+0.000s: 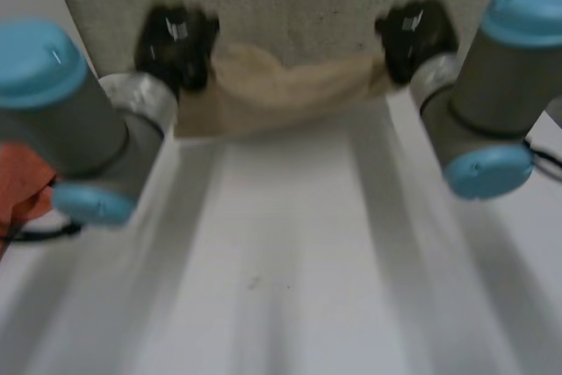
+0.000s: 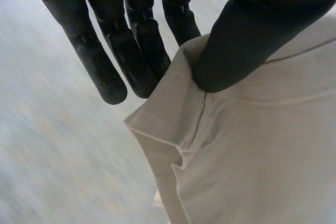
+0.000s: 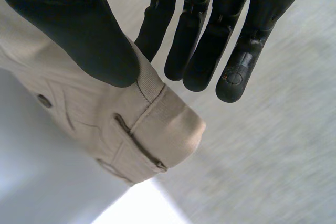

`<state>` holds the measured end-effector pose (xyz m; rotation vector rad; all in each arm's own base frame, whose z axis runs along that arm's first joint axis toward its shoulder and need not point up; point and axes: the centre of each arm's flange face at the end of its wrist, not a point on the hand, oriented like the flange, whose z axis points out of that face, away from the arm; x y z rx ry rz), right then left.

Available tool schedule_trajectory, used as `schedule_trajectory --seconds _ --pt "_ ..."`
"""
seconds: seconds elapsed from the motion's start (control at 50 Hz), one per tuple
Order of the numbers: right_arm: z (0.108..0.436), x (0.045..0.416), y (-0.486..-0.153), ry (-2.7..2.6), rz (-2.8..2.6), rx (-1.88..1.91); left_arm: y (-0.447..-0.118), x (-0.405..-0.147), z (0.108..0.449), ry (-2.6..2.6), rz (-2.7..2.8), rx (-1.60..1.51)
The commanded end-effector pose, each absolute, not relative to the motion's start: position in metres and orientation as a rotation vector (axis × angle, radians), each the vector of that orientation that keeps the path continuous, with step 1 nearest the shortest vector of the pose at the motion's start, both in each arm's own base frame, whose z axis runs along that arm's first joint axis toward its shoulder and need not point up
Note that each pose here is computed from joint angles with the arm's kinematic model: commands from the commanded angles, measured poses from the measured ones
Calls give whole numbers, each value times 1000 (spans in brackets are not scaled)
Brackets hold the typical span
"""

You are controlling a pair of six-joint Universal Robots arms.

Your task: Fold the laundry.

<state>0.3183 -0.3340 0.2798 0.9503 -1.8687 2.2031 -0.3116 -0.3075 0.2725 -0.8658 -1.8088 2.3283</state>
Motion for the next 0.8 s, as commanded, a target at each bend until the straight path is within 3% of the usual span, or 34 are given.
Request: schedule_trajectory --seconds 0.02,0.12,0.26,0.54,0.7,0.8 --pt "188 317 -322 -2050 1887 1153 -276 -296 179 -2115 2001 -1025" --pt "165 306 -307 -2104 1688 1267 -256 -285 161 -2206 1891 -1102" --pt "171 289 -281 -2177 1531 1335 -220 -267 160 -2320 1718 -1241" --pt "166 252 -214 -2209 1191 1538 -162 -236 170 -2442 1448 -1417" --pt "183 222 -155 -2192 943 1711 -119 -223 192 -2392 1366 -1618" --pt "190 218 -140 -2193 936 1765 -111 -224 204 -2325 1426 -1666"
